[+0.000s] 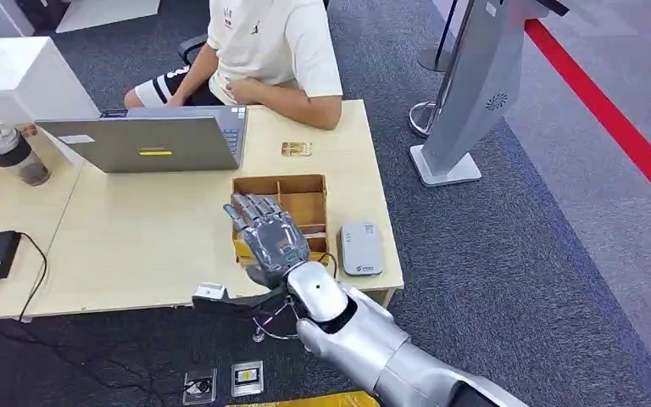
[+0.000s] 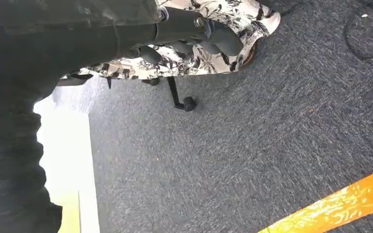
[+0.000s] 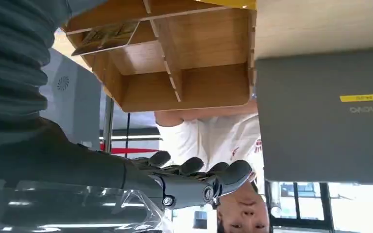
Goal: Pass the card to the sensor for recognition and then transmit it.
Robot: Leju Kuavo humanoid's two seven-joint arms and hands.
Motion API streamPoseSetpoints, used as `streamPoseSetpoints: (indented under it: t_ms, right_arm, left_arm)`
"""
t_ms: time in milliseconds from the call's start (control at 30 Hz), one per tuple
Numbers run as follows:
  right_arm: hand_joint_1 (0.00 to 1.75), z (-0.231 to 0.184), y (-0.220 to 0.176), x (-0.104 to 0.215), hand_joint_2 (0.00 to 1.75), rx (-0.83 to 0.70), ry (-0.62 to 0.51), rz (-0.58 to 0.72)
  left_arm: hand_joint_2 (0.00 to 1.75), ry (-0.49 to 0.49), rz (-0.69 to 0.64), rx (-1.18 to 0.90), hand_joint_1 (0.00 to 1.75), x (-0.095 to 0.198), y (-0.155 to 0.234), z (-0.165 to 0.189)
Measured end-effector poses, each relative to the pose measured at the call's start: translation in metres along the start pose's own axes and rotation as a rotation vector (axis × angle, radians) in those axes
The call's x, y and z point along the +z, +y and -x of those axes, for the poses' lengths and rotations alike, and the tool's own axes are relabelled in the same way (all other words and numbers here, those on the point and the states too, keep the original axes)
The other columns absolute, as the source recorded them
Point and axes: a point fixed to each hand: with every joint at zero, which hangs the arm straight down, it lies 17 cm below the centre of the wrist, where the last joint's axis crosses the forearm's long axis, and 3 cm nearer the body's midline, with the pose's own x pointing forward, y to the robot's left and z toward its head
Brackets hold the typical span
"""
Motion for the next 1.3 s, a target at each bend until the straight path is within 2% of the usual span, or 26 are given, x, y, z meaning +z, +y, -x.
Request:
streamPoseSetpoints:
  t_ms: [467, 1300]
  right_arm:
    - [0.00, 0.021, 0.015, 0.005, 1.75, -0.005, 0.063, -0.030]
    - [0.00, 0.028, 0.024, 0.010, 1.75, -0.001, 0.090, -0.042]
  left_arm:
    - [1.75, 0.018, -0.003, -0.005, 0.00, 0.000, 0.000, 0.003]
    - [1.75, 0.034, -0.008, -0.001, 0.00, 0.001, 0.000, 0.005]
